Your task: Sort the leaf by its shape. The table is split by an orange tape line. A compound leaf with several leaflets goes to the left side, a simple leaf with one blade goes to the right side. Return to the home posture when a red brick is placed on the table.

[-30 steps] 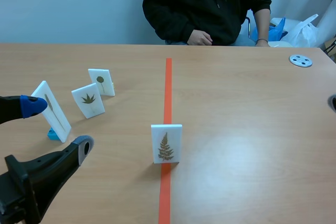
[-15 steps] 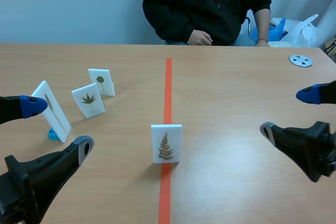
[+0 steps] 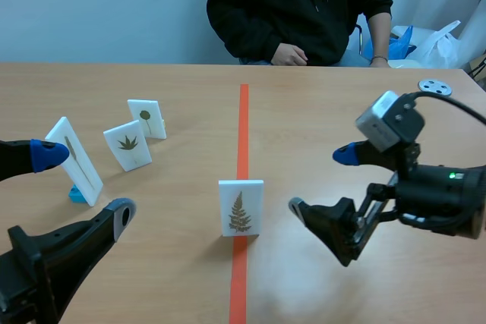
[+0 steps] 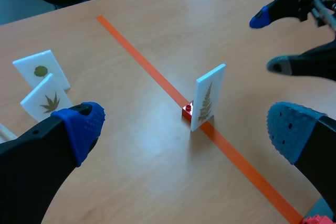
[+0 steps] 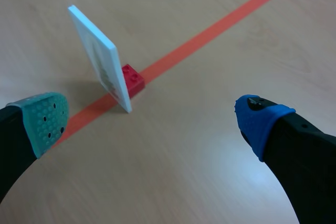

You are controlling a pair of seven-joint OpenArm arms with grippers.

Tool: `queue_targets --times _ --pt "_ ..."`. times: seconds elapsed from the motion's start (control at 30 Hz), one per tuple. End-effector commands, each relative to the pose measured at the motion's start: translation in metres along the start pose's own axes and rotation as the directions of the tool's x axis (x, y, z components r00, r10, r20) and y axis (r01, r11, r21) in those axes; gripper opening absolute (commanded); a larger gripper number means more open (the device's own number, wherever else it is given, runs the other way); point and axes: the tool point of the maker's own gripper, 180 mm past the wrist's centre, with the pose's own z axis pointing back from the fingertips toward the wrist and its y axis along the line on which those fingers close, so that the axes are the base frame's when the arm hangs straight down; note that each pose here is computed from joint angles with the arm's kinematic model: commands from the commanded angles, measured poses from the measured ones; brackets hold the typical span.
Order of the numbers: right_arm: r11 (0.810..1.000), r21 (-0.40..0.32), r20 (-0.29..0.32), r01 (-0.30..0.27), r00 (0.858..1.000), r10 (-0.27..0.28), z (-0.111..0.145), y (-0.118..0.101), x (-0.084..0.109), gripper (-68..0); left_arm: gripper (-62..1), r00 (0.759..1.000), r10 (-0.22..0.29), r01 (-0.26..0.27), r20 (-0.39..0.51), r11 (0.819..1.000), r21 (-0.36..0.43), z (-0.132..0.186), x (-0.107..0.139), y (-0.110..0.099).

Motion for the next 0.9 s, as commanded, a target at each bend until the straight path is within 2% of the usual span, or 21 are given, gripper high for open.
queue_targets --times 0.0,0.13,0.27,0.47,0.63,0.77,0.87 --pt "1.0 0.006 0.043 -0.003 0.999 0.002 -0.008 0.0 0.009 0.4 1.4 0.999 0.003 -0.003 0.032 1.0 -0.003 -0.001 0.009 -0.002" --pt "0.998 0.065 0.054 -0.005 0.999 0.002 -0.034 0.019 0.001 0.4 1.4 0.999 0.003 -0.003 0.032 1.0 -0.003 -0.001 0.008 -0.002" --pt "0.992 0.118 0.064 -0.038 0.997 0.03 -0.057 0.039 -0.003 0.4 1.4 0.999 0.003 -0.003 0.032 1.0 -0.003 -0.001 0.008 -0.002" --pt "0.989 0.112 0.068 -0.093 0.994 0.086 -0.087 0.054 -0.009 0.4 1.4 1.0 0.002 -0.002 0.031 1.0 -0.004 -0.001 0.008 -0.002" --pt "0.987 0.141 0.05 -0.076 0.996 0.07 -0.099 0.067 -0.018 0.4 1.4 1.0 0.002 -0.002 0.031 1.0 -0.004 -0.001 0.008 -0.002" --pt "0.987 0.14 0.051 -0.078 0.996 0.072 -0.099 0.068 -0.019 0.2 1.4 1.0 0.002 -0.002 0.031 1.0 -0.003 -0.001 0.008 -0.002" --pt "0.989 0.124 0.05 -0.083 0.996 0.077 -0.099 0.064 -0.019 -10.6 1.4 0.999 0.002 -0.002 0.032 1.0 -0.003 -0.001 0.008 -0.002"
